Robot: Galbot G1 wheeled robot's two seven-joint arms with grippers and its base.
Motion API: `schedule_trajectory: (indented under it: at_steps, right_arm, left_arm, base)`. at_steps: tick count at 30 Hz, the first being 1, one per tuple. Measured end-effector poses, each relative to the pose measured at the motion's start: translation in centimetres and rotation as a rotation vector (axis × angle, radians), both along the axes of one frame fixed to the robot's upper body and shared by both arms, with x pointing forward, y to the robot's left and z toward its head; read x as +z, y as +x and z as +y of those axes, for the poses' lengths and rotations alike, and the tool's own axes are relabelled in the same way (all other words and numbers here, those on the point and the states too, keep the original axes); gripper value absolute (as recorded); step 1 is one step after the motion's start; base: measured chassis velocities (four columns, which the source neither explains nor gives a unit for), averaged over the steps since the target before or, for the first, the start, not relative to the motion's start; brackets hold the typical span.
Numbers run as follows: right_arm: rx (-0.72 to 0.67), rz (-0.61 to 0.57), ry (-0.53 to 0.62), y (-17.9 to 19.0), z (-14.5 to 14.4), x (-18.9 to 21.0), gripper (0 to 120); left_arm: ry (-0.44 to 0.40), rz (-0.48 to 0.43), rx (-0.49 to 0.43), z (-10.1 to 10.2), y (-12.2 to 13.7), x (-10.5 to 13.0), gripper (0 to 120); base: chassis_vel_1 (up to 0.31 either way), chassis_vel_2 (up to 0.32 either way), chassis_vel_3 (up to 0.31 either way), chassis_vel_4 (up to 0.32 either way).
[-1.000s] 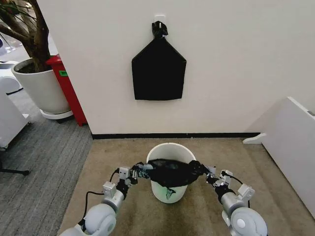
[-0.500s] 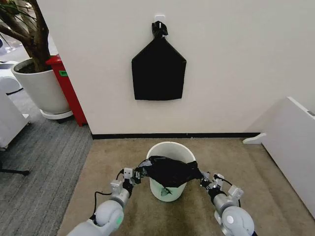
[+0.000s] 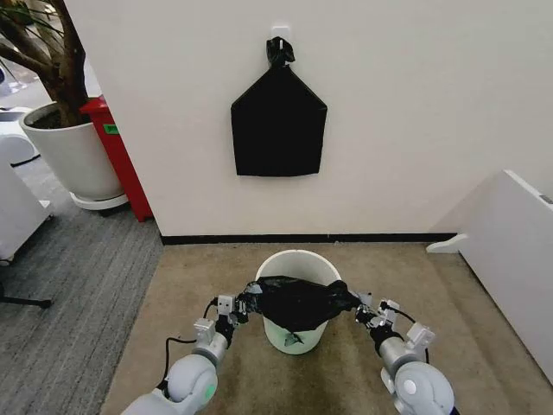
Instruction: Place the garbage bag over the trash bin.
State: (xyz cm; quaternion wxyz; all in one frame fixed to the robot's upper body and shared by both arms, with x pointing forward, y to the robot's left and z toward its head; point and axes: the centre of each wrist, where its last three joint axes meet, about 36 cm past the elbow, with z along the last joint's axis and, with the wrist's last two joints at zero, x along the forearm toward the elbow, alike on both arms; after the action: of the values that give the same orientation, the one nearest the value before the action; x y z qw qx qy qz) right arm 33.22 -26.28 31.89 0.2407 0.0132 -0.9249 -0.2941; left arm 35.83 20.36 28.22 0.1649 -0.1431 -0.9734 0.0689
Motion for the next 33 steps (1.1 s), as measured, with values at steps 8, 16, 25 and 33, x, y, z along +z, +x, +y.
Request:
schedule_trajectory:
  at_steps: [8,16,25,33]
  right_arm:
    - [0.003,0.021,0.005,0.1,0.4,-0.9,0]
    - [0.022,0.006,0.001,-0.6,0.6,0.6,10]
    - [0.113,0.020,-0.026,-2.0,-1.2,0.7,48]
    - [0.155,-0.010,-0.026,-2.5,-2.8,0.8,79]
  left_arm:
    - [-0.012,0.041,0.027,-2.1,0.5,-1.9,0]
    - [0.003,0.042,0.021,-2.0,-0.9,-1.0,0]
    - [0.031,0.047,-0.032,0.5,-2.0,0.7,35]
    - [0.039,-0.017,-0.192,5.2,-1.4,1.3,66]
  base:
    - [0.000,0.000,0.000,0.000]
    - [0.000,0.000,0.000,0.000]
    - [0.000,0.000,0.000,0.000]
    - [0.000,0.000,0.000,0.000]
